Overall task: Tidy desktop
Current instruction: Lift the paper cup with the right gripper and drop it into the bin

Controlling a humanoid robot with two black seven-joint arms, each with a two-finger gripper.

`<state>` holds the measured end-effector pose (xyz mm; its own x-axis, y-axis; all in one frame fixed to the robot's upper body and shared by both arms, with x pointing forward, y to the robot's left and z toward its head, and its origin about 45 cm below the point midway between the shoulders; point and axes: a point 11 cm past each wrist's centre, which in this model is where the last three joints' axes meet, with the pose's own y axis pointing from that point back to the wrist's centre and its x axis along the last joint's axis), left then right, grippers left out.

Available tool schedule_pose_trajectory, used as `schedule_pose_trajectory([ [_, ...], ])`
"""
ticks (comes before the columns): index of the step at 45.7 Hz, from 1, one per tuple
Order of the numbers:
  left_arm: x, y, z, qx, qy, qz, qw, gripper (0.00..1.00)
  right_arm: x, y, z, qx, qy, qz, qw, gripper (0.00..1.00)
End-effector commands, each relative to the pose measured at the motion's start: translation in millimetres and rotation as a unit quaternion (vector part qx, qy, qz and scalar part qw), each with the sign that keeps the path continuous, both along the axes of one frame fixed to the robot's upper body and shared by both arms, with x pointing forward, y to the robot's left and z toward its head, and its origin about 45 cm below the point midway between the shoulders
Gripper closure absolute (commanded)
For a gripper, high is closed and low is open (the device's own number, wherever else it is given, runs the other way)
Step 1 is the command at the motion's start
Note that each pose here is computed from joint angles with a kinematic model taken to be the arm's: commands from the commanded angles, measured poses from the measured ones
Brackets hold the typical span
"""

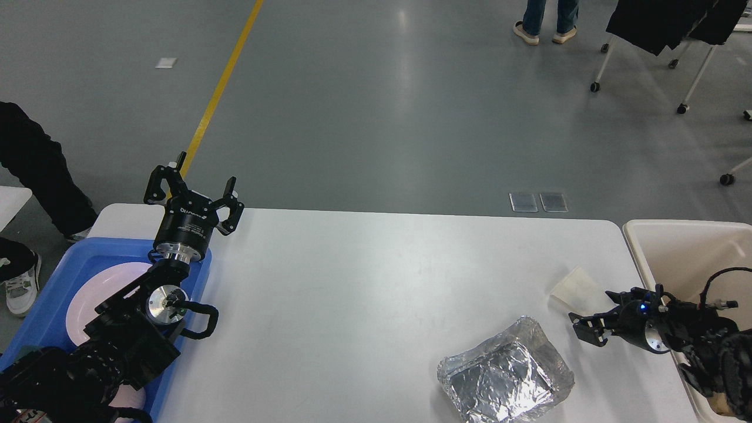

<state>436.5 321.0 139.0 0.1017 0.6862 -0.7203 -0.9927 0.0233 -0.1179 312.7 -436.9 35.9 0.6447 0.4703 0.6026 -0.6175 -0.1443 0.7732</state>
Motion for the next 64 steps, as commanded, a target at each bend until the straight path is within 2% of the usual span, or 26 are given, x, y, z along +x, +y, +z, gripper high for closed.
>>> schedule_pose_trajectory([
  [1,0.0,0.0,0.0,0.000,0.000,0.000,1.000,0.03,0.7,4.7,-4.3,0.000,-0.002,0.005,1.000,0.52],
  [4,0.0,-0.1,0.1,0.000,0.000,0.000,1.000,0.03,1.2,7.6,-5.3,0.001,-0.002,0.009,1.000,0.64],
  [5,0.0,-0.2,0.1,0.000,0.000,-0.001,1.000,0.03,1.8,7.7,-4.9,0.001,-0.002,0.008,1.000,0.73],
  [7,0.0,-0.1,0.1,0.000,0.000,0.000,1.000,0.03,2.9,7.8,-4.3,0.000,-0.003,0.009,1.000,0.99],
  [18,0.0,-0.2,0.1,0.000,0.000,-0.001,1.000,0.03,9.9,0.5,5.0,-0.003,-0.014,0.002,1.000,1.00],
  [25,0.0,0.7,0.2,0.001,0.000,0.000,1.000,0.03,37.5,1.2,28.3,0.014,-0.059,-0.027,0.998,1.00],
  [33,-0.5,0.2,-0.7,0.000,0.001,0.000,1.000,0.03,83.7,14.5,72.1,0.057,-0.124,-0.070,0.988,1.00],
  [36,0.0,-0.2,0.1,0.000,0.000,-0.001,1.000,0.03,89.5,18.1,80.9,0.070,-0.109,-0.090,0.987,1.00],
  [40,0.0,-0.1,-0.1,0.001,0.000,0.000,1.000,0.03,112.1,35.3,106.6,0.119,-0.093,-0.137,0.979,1.00],
  [47,0.0,-0.1,0.1,0.000,0.000,0.000,1.000,0.03,135.5,64.4,161.3,0.213,-0.005,-0.217,0.952,1.00],
  [55,0.0,0.6,0.3,0.001,0.000,0.000,1.000,0.03,115.9,120.2,203.9,0.268,0.087,-0.212,0.936,1.00],
  [60,0.0,-0.2,0.1,0.000,0.000,-0.001,1.000,0.03,82.6,157.1,214.1,0.275,0.143,-0.203,0.929,1.00],
  [64,0.0,-0.3,-0.1,0.000,0.000,-0.001,1.000,0.03,53.9,175.3,213.5,0.254,0.160,-0.206,0.931,1.00],
])
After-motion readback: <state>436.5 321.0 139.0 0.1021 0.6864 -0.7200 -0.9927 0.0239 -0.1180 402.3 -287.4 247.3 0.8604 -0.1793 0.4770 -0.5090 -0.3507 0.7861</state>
